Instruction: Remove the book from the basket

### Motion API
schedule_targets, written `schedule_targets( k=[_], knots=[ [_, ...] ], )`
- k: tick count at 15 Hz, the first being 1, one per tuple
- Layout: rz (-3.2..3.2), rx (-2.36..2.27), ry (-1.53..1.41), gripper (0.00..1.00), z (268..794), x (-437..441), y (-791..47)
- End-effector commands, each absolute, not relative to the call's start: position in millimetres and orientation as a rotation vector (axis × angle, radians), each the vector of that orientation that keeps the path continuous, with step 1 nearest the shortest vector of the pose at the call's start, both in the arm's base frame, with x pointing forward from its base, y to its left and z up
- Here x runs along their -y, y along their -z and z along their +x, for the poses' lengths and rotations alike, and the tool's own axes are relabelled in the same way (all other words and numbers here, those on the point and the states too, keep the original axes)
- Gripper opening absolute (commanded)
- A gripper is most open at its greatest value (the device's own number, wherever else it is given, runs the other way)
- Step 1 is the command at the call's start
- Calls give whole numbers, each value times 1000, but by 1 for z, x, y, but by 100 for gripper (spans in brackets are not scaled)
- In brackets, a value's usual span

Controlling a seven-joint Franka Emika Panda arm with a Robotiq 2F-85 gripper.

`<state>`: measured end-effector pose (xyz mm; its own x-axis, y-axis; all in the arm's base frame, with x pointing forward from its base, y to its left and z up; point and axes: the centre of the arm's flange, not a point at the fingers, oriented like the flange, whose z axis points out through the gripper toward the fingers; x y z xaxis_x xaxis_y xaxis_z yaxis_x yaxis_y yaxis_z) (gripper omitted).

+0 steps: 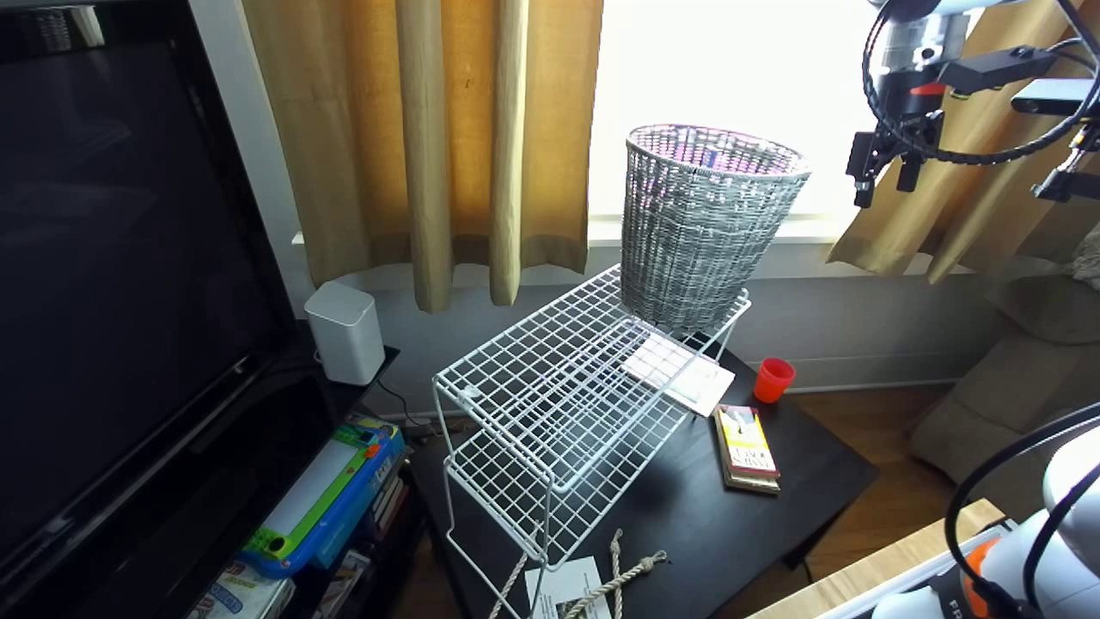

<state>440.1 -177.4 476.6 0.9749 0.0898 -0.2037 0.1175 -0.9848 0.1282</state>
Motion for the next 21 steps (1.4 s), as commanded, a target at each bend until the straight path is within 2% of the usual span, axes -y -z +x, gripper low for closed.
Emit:
schedule_targets(
  k=[1, 3, 7, 13, 14, 21],
  knots=[
    [2955, -182, 260, 100, 428, 167, -527],
    [2953, -163, 209, 100, 427, 159, -554],
    [3013, 176, 50, 100, 447, 136, -592],
    [3108, 615, -56, 100, 494, 103, -592],
    [3088, 493, -37, 100, 475, 111, -596],
    [3122, 668, -92, 100, 495, 105, -580]
  ],
)
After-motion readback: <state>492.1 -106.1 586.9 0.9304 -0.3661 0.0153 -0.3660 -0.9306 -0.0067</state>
